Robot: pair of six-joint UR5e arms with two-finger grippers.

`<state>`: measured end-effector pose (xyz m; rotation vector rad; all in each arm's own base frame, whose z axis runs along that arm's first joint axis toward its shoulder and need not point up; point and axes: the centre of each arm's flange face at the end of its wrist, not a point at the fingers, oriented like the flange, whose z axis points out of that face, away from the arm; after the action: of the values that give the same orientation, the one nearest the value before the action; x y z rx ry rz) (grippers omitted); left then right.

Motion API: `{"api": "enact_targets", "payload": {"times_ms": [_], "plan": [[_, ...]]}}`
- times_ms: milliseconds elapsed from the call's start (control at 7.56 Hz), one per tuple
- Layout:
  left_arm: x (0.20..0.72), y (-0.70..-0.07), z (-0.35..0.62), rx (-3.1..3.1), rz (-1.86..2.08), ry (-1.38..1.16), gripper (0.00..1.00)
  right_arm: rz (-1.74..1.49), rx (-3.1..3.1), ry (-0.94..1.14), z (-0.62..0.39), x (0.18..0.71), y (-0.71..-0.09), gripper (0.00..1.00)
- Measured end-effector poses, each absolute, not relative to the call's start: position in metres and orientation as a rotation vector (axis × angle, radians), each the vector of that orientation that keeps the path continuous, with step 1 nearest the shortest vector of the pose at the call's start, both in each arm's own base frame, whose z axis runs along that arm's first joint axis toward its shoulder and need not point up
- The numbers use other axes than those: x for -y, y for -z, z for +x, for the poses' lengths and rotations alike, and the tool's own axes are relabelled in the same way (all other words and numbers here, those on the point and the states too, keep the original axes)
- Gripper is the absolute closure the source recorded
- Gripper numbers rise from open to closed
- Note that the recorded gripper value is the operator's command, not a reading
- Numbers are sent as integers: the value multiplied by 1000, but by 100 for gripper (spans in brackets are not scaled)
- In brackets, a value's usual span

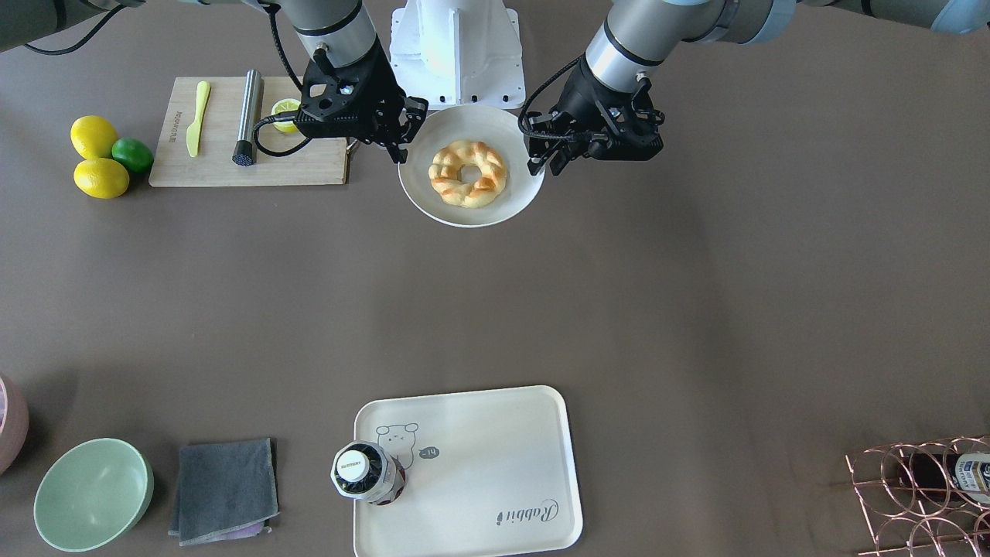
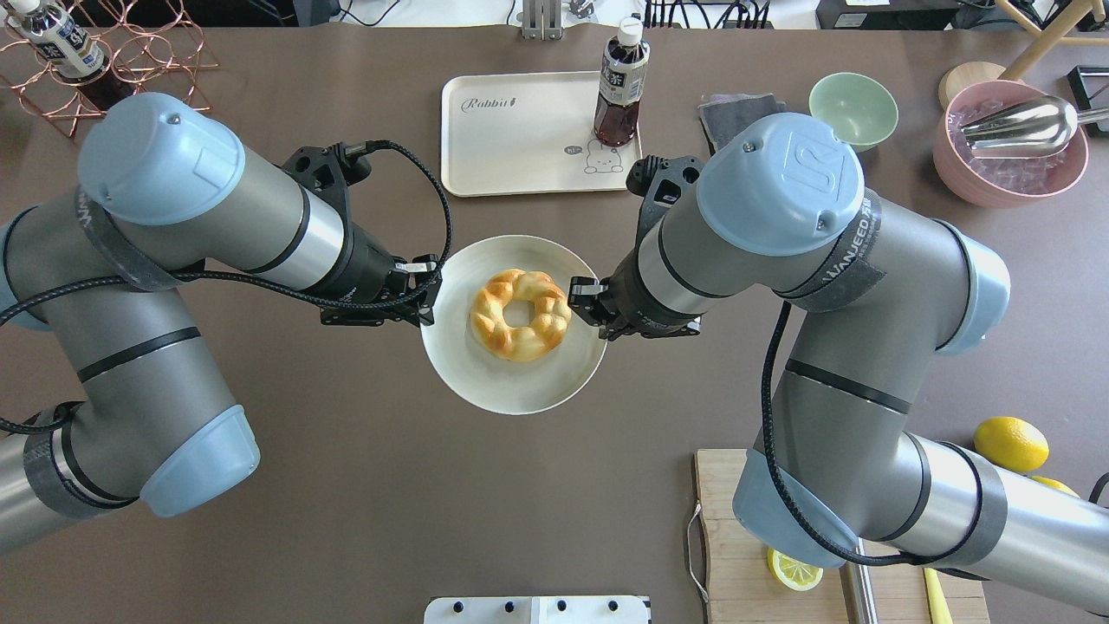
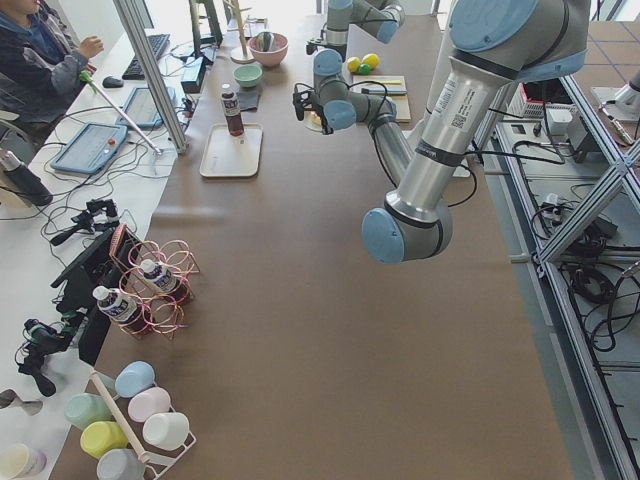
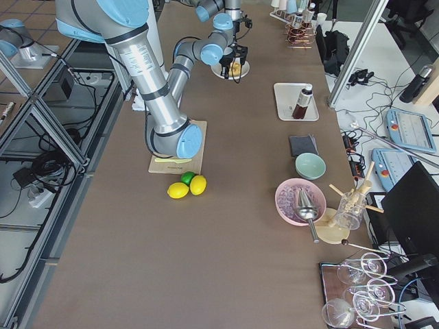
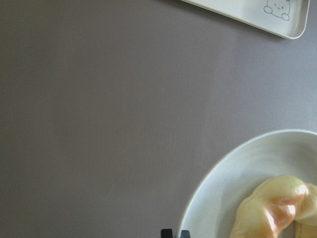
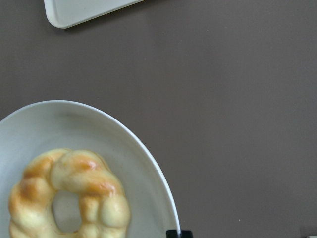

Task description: Place donut on tray

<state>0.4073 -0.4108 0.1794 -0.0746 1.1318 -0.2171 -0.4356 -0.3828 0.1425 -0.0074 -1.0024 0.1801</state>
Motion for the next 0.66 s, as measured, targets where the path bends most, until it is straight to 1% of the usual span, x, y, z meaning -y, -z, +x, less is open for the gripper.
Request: {"api": "enact_targets", "payload": {"times_ms": [397, 661], "plan": [[412, -179, 409, -1130, -87, 233, 100, -11, 1017, -223, -423, 390, -137, 0], [424, -192, 414, -1106, -90, 256, 100, -30, 1004, -274, -395, 411, -155, 0]]}}
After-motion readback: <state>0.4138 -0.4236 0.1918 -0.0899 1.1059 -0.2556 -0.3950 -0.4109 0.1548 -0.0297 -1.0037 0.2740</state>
